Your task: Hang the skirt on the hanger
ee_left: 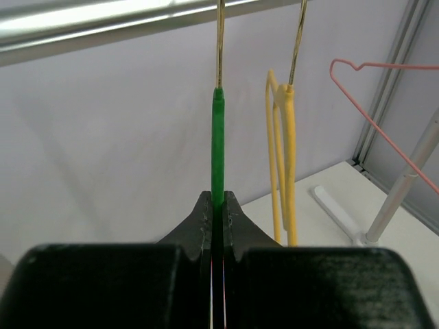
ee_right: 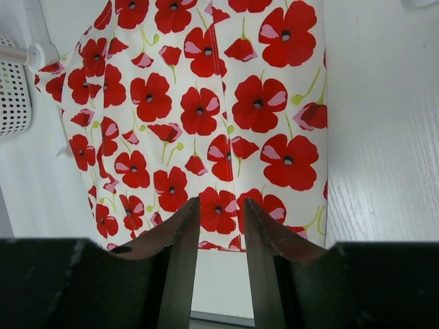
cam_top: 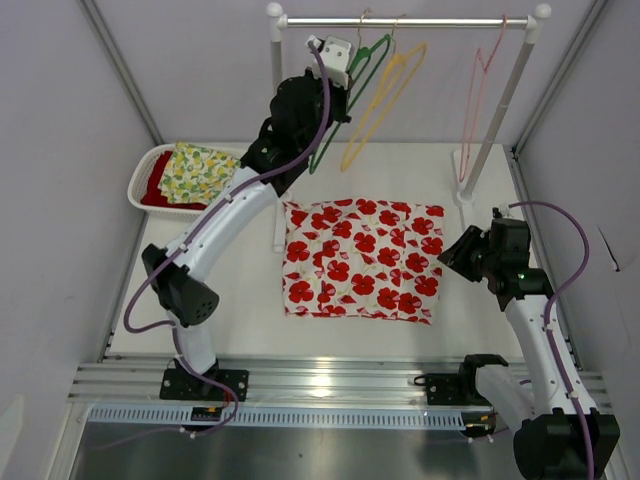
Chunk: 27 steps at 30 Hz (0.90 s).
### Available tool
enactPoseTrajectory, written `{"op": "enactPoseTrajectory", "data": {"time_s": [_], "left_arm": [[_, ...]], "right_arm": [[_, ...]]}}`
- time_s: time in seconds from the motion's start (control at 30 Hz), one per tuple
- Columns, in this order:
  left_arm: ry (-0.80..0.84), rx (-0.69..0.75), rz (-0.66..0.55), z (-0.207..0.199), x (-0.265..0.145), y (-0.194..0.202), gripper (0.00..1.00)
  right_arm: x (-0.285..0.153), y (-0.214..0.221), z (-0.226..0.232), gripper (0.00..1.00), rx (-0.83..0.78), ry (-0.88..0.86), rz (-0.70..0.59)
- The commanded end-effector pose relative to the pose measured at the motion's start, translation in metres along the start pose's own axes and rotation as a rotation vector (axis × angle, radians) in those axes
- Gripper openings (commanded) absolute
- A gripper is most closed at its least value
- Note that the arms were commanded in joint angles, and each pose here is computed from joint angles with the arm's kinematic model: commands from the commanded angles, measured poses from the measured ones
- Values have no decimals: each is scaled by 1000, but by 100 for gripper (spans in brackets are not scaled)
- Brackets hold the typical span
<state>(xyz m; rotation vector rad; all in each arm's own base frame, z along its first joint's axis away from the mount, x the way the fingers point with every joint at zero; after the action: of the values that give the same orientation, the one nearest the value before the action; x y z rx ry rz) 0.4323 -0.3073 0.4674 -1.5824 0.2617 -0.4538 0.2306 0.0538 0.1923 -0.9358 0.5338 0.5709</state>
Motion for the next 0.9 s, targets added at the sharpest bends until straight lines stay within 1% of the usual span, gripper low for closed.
{"op": "enactPoseTrajectory", "data": {"time_s": [0.0, 0.07, 0.13, 0.17, 0.27, 0.33, 0.43, 0.47, 0.5, 0.53, 0.6, 0.63, 0.7, 0.73, 0.77, 0.8, 0.83, 0.87], "left_arm": [[7, 13, -157, 14, -32, -60, 0], [16, 8, -204, 16, -41, -71, 0], [30, -6, -211, 18, -45, -69, 0], [30, -7, -220, 20, -49, -74, 0], [36, 7, -198, 21, -55, -75, 0], [31, 13, -164, 24, -62, -59, 0], [12, 2, -176, 32, -86, -62, 0], [8, 2, -126, 35, -89, -38, 0], [5, -19, -167, 40, -105, -53, 0], [5, -37, -174, 41, -113, -53, 0], [-6, -44, -128, 45, -124, -32, 0], [-14, -60, -148, 48, -139, -39, 0], [-10, -80, -111, 51, -157, -23, 0], [-1, -81, -79, 51, -163, -10, 0], [6, -77, -62, 51, -169, -5, 0], [8, -121, 7, 50, -174, 19, 0], [20, -131, 42, 49, -181, 29, 0], [52, -143, 34, 48, -194, 25, 0]], "right_arm": [[-5, -8, 3, 37, -38, -17, -40], [-5, -7, 2, 37, -42, -13, -40], [-5, -6, 1, 37, -49, -6, -39], [-5, -7, 0, 37, -49, -4, -41], [-4, -5, 0, 37, -51, -4, -33], [-4, -5, 0, 37, -55, -4, -29], [-4, -6, 0, 37, -63, 1, -31], [-5, -7, 0, 37, -65, 0, -33], [-4, -6, -1, 37, -65, 4, -28], [-3, -7, -1, 37, -66, 4, -25], [-3, -6, -1, 37, -65, 2, -21], [-3, -6, -1, 37, -65, 0, -18], [-2, -6, 0, 36, -67, -4, -14], [-2, -5, 0, 36, -67, -3, -11], [-1, -5, 0, 36, -69, -3, -8], [-1, -6, 0, 36, -69, -2, -6], [-1, -6, 0, 36, -70, -1, -7], [0, -6, -1, 36, -69, 3, -3]]}}
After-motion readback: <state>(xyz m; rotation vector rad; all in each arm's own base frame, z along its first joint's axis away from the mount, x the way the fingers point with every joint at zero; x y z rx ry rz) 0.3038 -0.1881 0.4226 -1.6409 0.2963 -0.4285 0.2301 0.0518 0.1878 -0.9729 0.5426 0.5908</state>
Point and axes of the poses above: each gripper's point midway between its finger pads, its own x axis out along the fingers, its own z axis along the line the jaws close on, y = z × x, the point moved 4 cm from there along -x, back along the fingers, and after that the axes turned 4 degrees about -x, right-handed, at the moved point
